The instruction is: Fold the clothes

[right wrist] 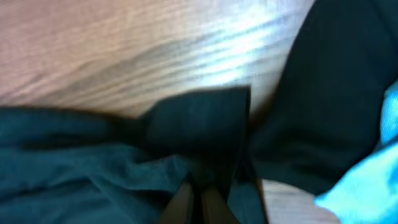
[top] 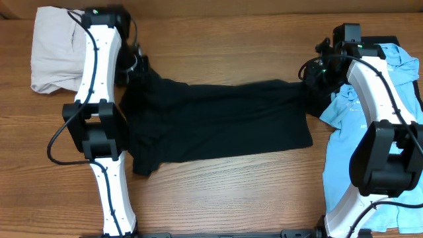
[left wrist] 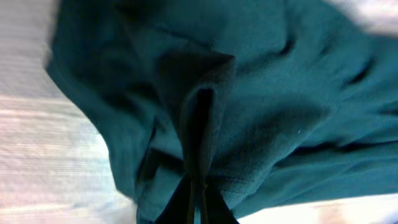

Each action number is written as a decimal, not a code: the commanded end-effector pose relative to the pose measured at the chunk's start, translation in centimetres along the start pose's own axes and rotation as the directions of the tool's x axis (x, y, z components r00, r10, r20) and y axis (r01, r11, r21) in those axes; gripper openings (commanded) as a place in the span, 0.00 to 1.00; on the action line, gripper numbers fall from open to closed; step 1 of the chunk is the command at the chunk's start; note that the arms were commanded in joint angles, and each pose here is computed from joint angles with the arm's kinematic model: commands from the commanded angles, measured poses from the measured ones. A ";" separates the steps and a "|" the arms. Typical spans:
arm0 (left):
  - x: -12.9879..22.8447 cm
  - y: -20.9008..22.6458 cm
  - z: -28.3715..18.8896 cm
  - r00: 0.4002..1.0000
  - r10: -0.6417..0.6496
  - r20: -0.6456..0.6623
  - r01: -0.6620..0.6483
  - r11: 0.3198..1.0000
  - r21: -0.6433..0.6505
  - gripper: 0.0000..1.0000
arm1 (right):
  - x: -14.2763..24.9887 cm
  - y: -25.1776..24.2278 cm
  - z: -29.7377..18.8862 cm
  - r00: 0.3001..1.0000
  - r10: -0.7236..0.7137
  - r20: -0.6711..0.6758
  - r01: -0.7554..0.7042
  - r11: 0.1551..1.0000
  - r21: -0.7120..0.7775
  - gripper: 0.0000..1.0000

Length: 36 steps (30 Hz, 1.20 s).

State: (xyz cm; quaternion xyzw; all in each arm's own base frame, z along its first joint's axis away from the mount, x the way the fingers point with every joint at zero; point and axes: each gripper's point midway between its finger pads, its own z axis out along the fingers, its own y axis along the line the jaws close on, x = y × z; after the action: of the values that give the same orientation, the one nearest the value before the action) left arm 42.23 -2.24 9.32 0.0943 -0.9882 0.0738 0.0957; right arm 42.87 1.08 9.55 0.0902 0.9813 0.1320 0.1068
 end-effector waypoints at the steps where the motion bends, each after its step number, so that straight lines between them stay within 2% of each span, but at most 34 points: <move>1: 1.5 0.8 1.6 0.997 0.021 -0.075 -0.025 0.999 -0.044 0.04 | 0.9 -0.2 -0.3 1.000 0.000 -0.023 0.000 1.000 -0.004 0.04; 9: 3.5 3.6 4.1 0.982 0.007 -0.188 -0.040 0.984 -0.171 0.04 | 5.8 -2.1 2.3 0.984 0.049 -0.170 -0.041 0.998 0.048 0.04; 10: 3.7 3.8 4.3 0.980 0.006 -0.198 -0.043 0.982 -0.184 0.04 | 6.3 -2.4 2.5 0.982 0.056 -0.181 -0.046 0.997 0.059 0.07; 11: 3.9 4.1 4.5 0.979 0.004 -0.205 -0.045 0.980 -0.195 0.04 | 6.6 -2.5 2.7 0.980 0.059 -0.189 -0.048 0.997 0.062 0.16; 12: 4.0 4.3 4.6 0.977 0.003 -0.213 -0.048 0.978 -0.205 0.04 | 6.8 -2.7 2.7 0.979 0.064 -0.195 -0.052 0.996 0.067 0.34; 13: 4.2 4.4 4.8 0.976 0.002 -0.218 -0.049 0.976 -0.210 0.08 | 6.8 -2.8 2.7 0.978 0.067 -0.195 -0.054 0.996 0.071 0.46; 14: 4.2 4.4 4.8 0.975 0.005 -0.221 -0.053 0.976 -0.210 0.19 | 6.8 -2.9 2.7 0.978 0.073 -0.194 -0.060 0.996 0.073 0.54; 15: 4.2 4.4 4.8 0.974 0.014 -0.224 -0.062 0.976 -0.208 0.34 | 6.7 -3.0 2.7 0.978 0.083 -0.191 -0.070 0.995 0.075 0.60; 16: 4.2 4.5 4.8 0.974 0.016 -0.224 -0.065 0.975 -0.212 0.44 | 6.6 -3.1 2.7 0.978 0.088 -0.186 -0.075 0.994 0.075 0.64; 17: 4.2 4.7 4.8 0.975 0.015 -0.223 -0.066 0.973 -0.222 0.50 | 6.4 -3.3 2.7 0.980 0.089 -0.179 -0.077 0.994 0.074 0.66; 21: 3.7 5.1 4.3 0.980 0.008 -0.201 -0.054 0.972 -0.228 0.57 | 5.4 -3.5 3.1 0.988 0.076 -0.134 -0.067 0.995 0.068 0.73; 25: 2.2 4.7 1.9 0.995 -0.008 -0.099 -0.012 0.980 -0.201 0.59 | 5.8 -3.7 4.2 0.989 0.071 -0.126 -0.063 0.996 0.063 0.74; 29: 0.4 3.4 -2.7 0.997 0.011 0.070 0.000 0.989 -0.148 0.67 | 7.1 -3.3 5.4 0.987 0.051 -0.152 -0.049 0.999 0.017 0.73; 33: -0.4 2.4 -8.1 0.968 0.017 0.249 0.013 0.993 -0.120 0.76 | 8.4 -3.7 6.3 0.983 0.063 -0.174 -0.060 0.998 0.022 0.67; 36: -0.3 1.9 -12.1 0.930 0.024 0.367 0.014 0.995 -0.099 0.77 | 9.2 -3.6 6.9 0.980 0.069 -0.186 -0.069 0.998 0.002 0.66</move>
State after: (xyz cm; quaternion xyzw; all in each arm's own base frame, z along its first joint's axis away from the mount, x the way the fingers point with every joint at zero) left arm 43.73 1.46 14.34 0.0849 -0.9964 -0.0061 0.0050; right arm 35.95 0.63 0.75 0.1117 0.9852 0.1293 0.0152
